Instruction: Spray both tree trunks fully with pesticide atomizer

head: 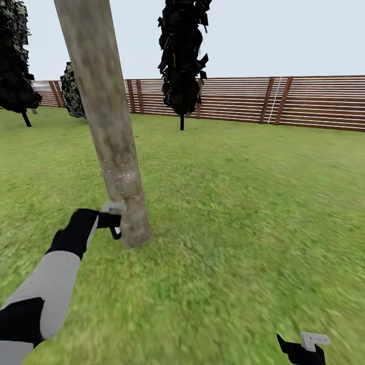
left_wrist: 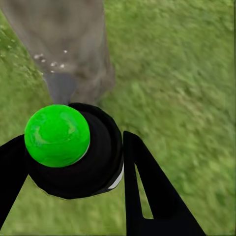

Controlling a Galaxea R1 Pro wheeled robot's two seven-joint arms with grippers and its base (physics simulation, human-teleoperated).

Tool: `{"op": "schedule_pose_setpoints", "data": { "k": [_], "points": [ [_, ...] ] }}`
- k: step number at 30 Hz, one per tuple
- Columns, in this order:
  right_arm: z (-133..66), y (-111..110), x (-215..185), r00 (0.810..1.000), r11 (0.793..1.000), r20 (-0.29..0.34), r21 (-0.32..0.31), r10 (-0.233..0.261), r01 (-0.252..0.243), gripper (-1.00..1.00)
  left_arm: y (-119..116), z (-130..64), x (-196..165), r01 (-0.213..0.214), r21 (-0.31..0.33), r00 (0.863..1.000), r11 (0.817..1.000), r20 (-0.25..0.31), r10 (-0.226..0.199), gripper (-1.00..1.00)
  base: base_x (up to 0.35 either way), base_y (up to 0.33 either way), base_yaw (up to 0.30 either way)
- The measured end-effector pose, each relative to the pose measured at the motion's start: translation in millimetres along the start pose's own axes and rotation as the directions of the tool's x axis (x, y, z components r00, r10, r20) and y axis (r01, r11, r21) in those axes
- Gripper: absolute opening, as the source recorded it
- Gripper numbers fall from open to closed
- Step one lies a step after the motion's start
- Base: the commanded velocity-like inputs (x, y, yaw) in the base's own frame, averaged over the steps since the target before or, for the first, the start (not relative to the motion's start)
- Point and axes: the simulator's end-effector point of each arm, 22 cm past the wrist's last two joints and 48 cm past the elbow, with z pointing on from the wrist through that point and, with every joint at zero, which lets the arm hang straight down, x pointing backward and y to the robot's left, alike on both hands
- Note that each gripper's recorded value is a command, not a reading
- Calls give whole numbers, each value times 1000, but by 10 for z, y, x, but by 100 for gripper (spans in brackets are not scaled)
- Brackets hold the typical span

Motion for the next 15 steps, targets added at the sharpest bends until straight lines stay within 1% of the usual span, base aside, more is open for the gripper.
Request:
{"op": "schedule_pose_setpoints", "data": {
  "k": [2,4,7,8,10,11,12,13,14,15],
  "points": [
    [0,1,1,1000,1000,0,0,0,0,100,-41,90,246,-4,11,1000,1000,-26,4,-100,0,0,0],
    [0,1,0,1000,1000,0,-1,0,0,100,-55,133,373,0,16,999,1000,-45,1,-100,0,0,0],
    [0,1,-1,1000,1000,0,0,0,0,100,-28,131,366,5,14,999,1000,-47,-4,-100,0,0,0],
    [-1,-1,-1,1000,1000,0,0,0,0,100,-7,105,273,6,10,999,1000,-35,-6,-100,0,0,0],
    [-1,-1,-2,1000,1000,1,0,0,0,100,33,-5,-159,8,3,1000,1000,23,-8,-100,0,0,0],
    [0,0,-1,1000,1000,0,0,0,0,100,65,-79,-419,2,-5,998,1000,58,-2,-100,0,0,0],
    [-1,-2,-2,1000,1000,1,1,0,0,100,85,-196,-752,5,-6,995,1000,102,-5,-100,0,0,0],
    [-1,-2,-3,1000,1000,1,1,0,0,100,117,-324,-1042,11,-11,992,1000,127,-9,-100,0,0,0],
    [1,-1,1,1000,1000,0,1,0,0,100,167,-517,-1376,30,-22,992,999,121,-27,-100,0,0,0],
    [-1,-2,-3,1000,1000,1,1,0,0,100,189,-937,-2032,54,-17,982,998,182,-50,-100,0,0,0]
  ]
}}
